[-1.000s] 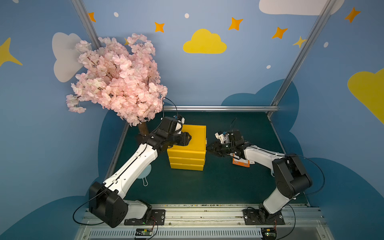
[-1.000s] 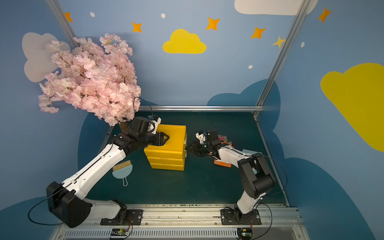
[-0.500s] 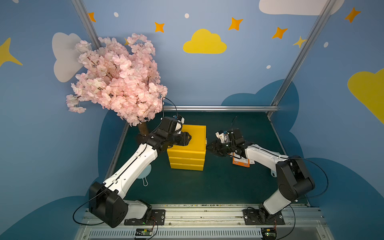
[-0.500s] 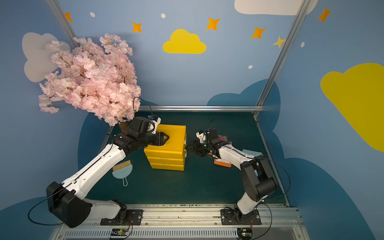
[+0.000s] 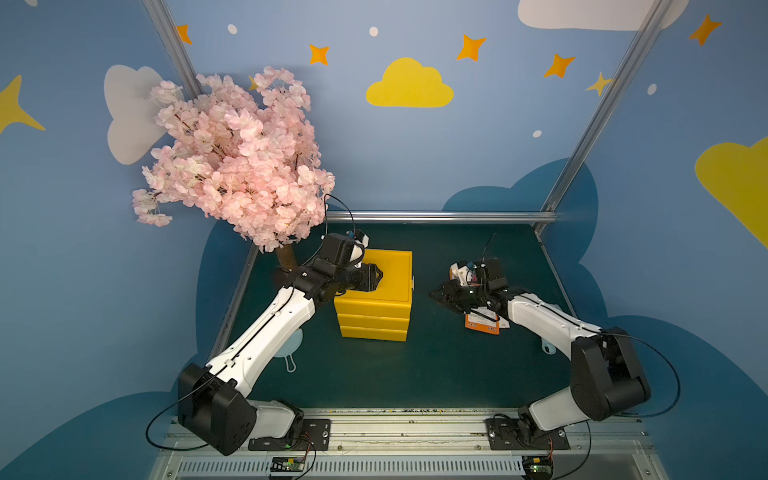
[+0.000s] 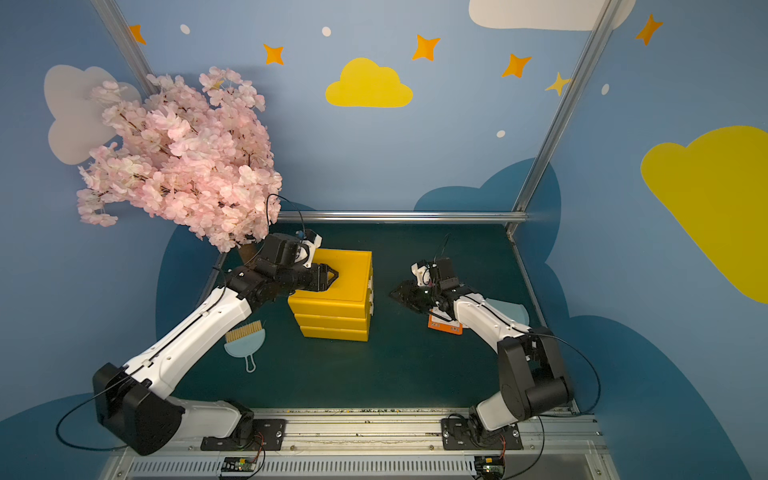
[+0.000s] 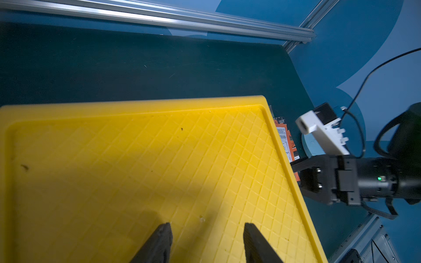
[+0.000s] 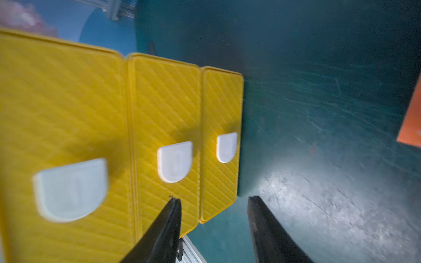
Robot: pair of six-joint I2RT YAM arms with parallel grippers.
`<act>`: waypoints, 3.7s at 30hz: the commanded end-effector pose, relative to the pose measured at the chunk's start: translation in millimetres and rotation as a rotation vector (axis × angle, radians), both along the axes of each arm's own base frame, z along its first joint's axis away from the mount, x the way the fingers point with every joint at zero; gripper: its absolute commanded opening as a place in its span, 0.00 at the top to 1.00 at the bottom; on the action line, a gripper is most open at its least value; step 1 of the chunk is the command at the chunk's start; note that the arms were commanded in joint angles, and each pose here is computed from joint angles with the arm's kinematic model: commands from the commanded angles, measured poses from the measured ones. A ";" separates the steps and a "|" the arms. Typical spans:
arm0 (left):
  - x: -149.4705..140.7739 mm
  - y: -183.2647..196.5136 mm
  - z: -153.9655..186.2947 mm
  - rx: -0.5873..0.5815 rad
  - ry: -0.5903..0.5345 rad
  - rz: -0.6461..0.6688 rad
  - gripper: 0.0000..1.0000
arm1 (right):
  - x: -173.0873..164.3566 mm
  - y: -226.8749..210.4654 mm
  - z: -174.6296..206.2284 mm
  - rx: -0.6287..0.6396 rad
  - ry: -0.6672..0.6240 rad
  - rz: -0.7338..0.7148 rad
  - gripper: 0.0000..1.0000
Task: Take the seed bags out of the drawer
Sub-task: Open the drawer in the storage box.
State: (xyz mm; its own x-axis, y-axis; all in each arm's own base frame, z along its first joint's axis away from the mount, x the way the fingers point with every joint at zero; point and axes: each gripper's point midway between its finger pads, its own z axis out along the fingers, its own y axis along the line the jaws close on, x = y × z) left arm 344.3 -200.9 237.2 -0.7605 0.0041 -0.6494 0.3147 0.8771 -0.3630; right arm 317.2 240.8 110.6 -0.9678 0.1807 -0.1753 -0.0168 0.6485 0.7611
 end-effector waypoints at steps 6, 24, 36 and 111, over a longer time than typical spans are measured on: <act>-45.8 28.0 -94.8 0.177 0.368 0.032 0.44 | -4.1 38.3 -42.2 0.018 0.086 0.067 0.57; -45.0 25.4 -97.1 0.167 0.374 0.026 0.44 | 4.8 60.1 -37.8 0.023 0.071 0.101 0.56; -46.5 25.3 -100.2 0.165 0.379 0.024 0.44 | 10.1 68.0 -48.6 -0.038 0.084 0.117 0.58; -45.6 21.2 -101.0 0.137 0.372 0.017 0.44 | 20.8 -67.8 -32.7 -0.349 0.066 -0.019 0.89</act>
